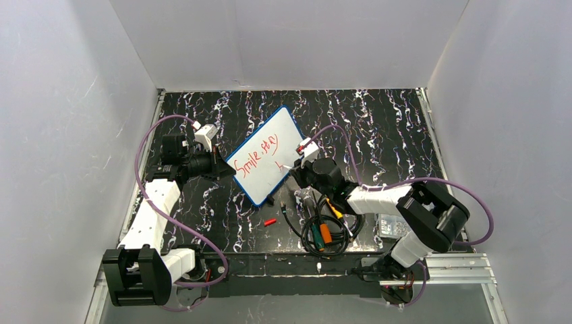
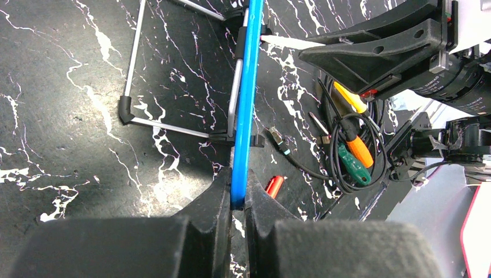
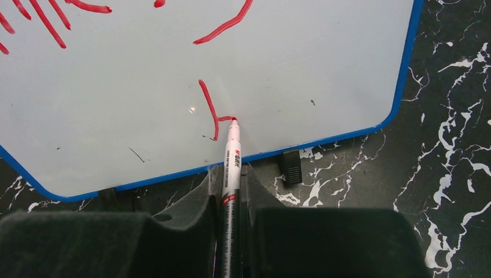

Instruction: Write a sentence on the whiteboard

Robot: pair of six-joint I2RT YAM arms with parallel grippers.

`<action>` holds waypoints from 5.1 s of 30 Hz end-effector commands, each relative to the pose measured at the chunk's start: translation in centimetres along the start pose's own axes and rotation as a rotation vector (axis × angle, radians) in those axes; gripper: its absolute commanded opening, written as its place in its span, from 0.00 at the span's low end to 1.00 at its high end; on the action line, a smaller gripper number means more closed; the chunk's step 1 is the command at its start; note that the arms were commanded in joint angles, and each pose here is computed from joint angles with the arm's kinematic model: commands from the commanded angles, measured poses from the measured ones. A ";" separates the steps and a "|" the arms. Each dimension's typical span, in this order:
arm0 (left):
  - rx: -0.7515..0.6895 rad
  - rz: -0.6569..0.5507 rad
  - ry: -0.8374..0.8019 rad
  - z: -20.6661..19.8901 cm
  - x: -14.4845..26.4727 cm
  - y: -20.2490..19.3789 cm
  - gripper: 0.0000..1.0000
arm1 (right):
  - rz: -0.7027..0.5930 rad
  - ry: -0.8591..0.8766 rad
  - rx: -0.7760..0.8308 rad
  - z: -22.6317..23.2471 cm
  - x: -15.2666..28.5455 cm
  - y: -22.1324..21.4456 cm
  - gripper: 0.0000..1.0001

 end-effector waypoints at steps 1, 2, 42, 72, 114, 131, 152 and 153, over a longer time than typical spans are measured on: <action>-0.004 0.061 0.037 0.4 0.1 -1.3 0.00 | -0.041 0.027 -0.006 0.8 -0.9 1.4 0.01; -0.004 0.061 0.038 0.4 0.1 -1.3 0.00 | -0.034 0.031 -0.007 0.9 -0.8 1.3 0.01; -0.007 0.058 0.043 0.4 0.1 -1.2 0.00 | -0.111 -0.009 0.000 0.6 1.7 4.3 0.01; -0.002 0.063 0.042 0.5 0.0 -1.3 0.00 | -0.052 -0.034 0.015 -0.3 -0.9 2.6 0.01; -0.001 0.061 0.040 0.4 0.1 -1.3 0.00 | -0.088 -0.067 0.034 -0.5 -1.4 4.7 0.01; 0.001 0.062 0.038 0.5 0.0 -1.3 0.00 | -0.085 -0.084 0.026 -0.9 -1.2 4.1 0.01; 0.000 0.060 0.035 0.4 0.0 -1.2 0.00 | -0.030 -0.085 -0.006 -1.3 0.2 1.6 0.01; 0.001 0.061 0.036 0.4 0.0 -1.2 0.00 | -0.042 -0.082 -0.007 -1.2 0.3 2.1 0.01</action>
Point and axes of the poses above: each gripper's point midway between its finger pads, its own x axis back along the fingers, its own z axis along the line the jaws close on, y = z × x, the point moved 3 cm from there along x, back along the fingers, and after that the axes turned 4 degrees about -x, right-handed, at the moved point
